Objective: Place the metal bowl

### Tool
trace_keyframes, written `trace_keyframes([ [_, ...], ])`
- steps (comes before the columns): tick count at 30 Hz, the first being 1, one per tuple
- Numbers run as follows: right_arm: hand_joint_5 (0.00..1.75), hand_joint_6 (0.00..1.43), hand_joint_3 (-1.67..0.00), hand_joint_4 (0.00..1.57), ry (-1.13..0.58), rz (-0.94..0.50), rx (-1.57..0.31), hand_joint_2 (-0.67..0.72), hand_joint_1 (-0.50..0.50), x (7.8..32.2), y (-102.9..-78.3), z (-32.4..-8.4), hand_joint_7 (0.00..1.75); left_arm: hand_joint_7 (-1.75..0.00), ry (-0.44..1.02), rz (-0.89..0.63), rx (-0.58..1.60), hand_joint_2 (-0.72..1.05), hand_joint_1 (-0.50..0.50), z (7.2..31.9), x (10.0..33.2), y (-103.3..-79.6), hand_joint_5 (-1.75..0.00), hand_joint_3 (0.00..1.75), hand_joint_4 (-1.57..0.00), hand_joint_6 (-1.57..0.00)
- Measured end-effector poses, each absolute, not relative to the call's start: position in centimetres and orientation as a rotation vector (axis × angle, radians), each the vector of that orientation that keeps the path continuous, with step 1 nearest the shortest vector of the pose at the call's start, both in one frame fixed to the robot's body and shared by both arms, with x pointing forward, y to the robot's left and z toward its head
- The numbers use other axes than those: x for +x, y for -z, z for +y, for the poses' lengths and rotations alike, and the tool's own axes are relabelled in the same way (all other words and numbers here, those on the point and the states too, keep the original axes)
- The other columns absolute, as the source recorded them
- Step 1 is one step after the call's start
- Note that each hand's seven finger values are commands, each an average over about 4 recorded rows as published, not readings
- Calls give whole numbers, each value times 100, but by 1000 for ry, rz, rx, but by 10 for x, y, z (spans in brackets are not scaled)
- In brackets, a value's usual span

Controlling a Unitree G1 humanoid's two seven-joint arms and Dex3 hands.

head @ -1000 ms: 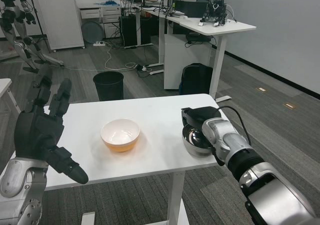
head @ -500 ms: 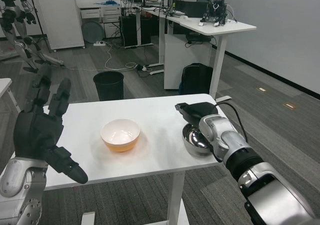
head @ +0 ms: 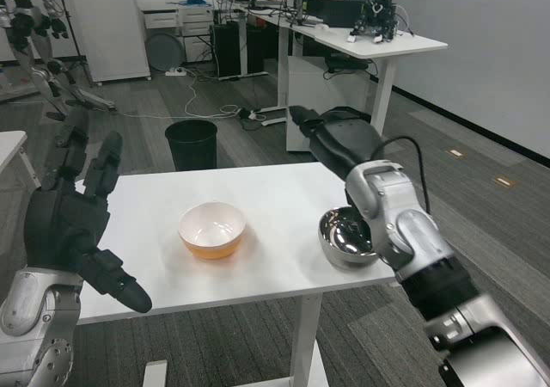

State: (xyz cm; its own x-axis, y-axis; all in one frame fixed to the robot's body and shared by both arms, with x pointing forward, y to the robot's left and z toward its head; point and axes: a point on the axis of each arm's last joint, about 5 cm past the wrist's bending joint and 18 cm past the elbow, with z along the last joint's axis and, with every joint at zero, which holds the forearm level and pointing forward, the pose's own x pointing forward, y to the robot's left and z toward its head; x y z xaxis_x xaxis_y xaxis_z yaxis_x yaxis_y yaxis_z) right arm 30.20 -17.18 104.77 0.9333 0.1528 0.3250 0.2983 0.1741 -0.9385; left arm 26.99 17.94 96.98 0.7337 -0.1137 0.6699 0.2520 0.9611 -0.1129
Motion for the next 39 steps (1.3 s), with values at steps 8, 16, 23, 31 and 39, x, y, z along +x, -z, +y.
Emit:
trace_keyframes([
  [8,0,0,0,0,165,-464,-998,72,-46,285,-1047,-201,0,0,201,-721,-202,-72,-50,180,270,-970,-10,7,0,0],
  [16,0,0,0,0,64,-594,-443,72,-46,278,-1020,-219,0,0,202,-721,-202,-72,-50,180,270,-970,-10,2,0,0],
  [23,0,0,0,0,89,-668,-215,72,-46,265,-1003,-237,0,0,199,-727,-204,-72,-50,180,270,-971,-10,7,0,0],
  [31,0,0,0,0,84,-836,-92,72,-46,255,-1006,-227,0,0,214,-774,-200,-72,-50,178,268,-979,-10,2,0,0],
  [39,0,0,0,0,53,-848,-87,72,-46,255,-1005,-220,0,0,238,-845,-175,-72,-50,178,264,-994,-10,9,0,0],
])
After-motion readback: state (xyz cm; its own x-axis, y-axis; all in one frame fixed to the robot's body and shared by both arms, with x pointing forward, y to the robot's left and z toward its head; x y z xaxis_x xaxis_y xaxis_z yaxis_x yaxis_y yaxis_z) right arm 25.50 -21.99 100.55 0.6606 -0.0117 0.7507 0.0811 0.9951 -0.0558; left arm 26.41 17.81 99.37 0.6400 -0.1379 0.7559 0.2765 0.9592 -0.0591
